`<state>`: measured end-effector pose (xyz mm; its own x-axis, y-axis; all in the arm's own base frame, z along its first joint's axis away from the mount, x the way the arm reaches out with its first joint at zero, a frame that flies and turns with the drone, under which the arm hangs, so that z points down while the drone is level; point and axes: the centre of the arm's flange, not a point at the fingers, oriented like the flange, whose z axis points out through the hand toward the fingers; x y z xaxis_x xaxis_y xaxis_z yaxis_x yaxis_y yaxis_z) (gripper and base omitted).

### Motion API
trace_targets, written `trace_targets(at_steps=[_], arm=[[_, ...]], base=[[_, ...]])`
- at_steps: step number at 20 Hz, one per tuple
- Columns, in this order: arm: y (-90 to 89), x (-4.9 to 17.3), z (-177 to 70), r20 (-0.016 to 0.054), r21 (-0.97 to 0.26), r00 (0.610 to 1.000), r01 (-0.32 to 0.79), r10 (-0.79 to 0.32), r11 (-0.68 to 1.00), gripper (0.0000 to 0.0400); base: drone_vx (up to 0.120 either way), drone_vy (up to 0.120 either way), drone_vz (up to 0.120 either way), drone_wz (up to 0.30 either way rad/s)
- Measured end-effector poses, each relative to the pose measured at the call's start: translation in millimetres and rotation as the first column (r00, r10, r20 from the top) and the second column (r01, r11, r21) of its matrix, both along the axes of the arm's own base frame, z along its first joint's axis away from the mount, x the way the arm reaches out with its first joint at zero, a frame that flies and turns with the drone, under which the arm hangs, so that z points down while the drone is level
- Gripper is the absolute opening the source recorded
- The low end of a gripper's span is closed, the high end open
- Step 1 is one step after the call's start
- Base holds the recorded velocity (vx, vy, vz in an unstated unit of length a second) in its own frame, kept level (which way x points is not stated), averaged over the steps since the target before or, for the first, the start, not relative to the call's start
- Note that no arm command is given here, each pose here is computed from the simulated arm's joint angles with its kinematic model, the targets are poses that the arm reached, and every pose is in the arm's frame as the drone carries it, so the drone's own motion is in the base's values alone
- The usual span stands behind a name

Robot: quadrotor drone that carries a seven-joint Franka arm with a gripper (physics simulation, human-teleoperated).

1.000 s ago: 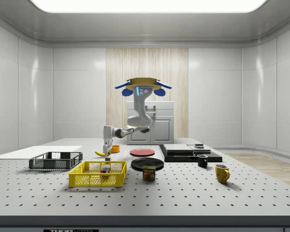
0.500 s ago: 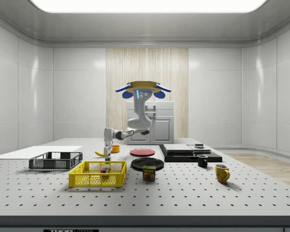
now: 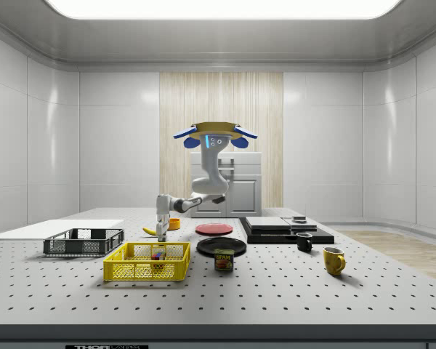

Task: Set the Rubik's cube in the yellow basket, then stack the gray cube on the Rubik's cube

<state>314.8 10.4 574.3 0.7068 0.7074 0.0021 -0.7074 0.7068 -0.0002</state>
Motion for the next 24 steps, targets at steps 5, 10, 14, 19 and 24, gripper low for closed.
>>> trace_targets(at_steps=[5, 10, 14, 19, 24], arm=[[1.1, 2.0, 7, 0.0, 0.0, 1.0, 0.0, 0.0, 1.0, 0.04], [1.4, 6.1, 11, 0.0, 0.0, 1.0, 0.0, 0.0, 1.0, 0.04], [1.5, 7.2, 14, 0.0, 0.0, 1.0, 0.0, 0.0, 1.0, 0.04], [1.6, 7.7, 16, 0.0001, 0.0, 1.0, 0.0, 0.0, 1.0, 0.0301], [1.6, 7.9, 16, 0.0001, 0.0, 1.0, 0.0, 0.0, 1.0, 0.0265]], base=[[0.0, 0.0, 0.0, 0.0], [0.0, 0.0, 0.0, 0.0], [0.0, 0.0, 0.0, 0.0], [0.0, 0.0, 0.0, 0.0], [0.0, 0.0, 0.0, 0.0]])
